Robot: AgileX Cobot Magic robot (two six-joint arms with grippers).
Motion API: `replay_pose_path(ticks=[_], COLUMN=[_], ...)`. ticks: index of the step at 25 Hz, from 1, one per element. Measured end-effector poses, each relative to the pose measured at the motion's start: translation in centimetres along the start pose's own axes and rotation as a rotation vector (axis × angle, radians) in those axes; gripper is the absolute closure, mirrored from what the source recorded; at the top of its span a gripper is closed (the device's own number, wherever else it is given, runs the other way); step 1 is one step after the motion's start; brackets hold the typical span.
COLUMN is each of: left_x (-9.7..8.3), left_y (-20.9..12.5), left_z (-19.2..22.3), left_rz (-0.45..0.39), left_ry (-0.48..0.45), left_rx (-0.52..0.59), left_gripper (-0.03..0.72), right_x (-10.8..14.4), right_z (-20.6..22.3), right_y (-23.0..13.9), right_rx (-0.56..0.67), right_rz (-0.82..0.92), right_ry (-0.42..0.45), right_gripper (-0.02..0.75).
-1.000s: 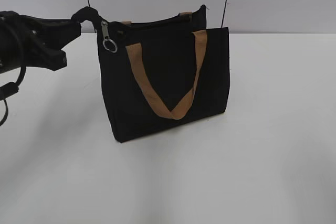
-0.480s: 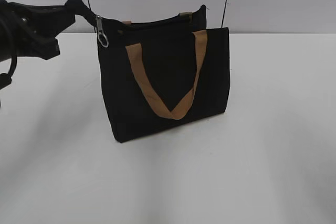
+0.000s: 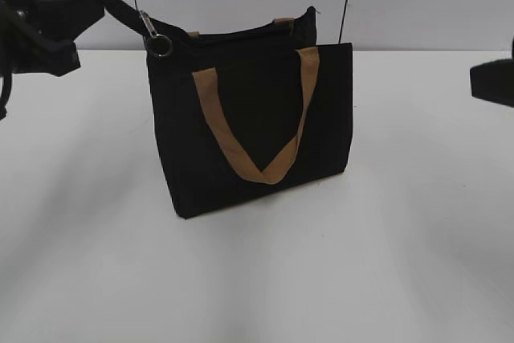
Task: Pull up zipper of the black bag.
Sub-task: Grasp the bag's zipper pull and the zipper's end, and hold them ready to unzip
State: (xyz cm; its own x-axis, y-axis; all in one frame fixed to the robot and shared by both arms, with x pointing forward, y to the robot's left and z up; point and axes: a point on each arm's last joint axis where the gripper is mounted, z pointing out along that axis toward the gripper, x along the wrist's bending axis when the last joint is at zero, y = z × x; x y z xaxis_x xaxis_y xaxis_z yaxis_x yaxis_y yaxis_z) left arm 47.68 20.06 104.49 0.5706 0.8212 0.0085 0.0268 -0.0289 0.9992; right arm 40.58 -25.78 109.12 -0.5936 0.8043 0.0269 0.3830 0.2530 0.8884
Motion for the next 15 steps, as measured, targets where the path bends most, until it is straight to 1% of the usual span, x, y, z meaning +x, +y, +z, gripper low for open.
replay_pose_path(ticks=[4,8,15], left_x=[0.0,0.1,0.1], left_y=[0.2,0.3,0.3], left_z=[-0.1,-0.1,-0.1], left_rz=[-0.010,-0.027,-0.029], left_ry=[0.005,0.016,0.018], left_rx=[-0.013,-0.022,-0.023], left_gripper=[0.673,0.673,0.673], right_x=[-0.5,0.6,3.0], right_z=[1.5,4.2,10.6], right_y=[1.5,2.4,4.1], right_rx=[-0.014,0.007,0.052], right_rz=[-0.048,-0.094,-0.169], right_ry=[0.043,0.131,0.231], right_gripper=[0.219,0.219,0.219])
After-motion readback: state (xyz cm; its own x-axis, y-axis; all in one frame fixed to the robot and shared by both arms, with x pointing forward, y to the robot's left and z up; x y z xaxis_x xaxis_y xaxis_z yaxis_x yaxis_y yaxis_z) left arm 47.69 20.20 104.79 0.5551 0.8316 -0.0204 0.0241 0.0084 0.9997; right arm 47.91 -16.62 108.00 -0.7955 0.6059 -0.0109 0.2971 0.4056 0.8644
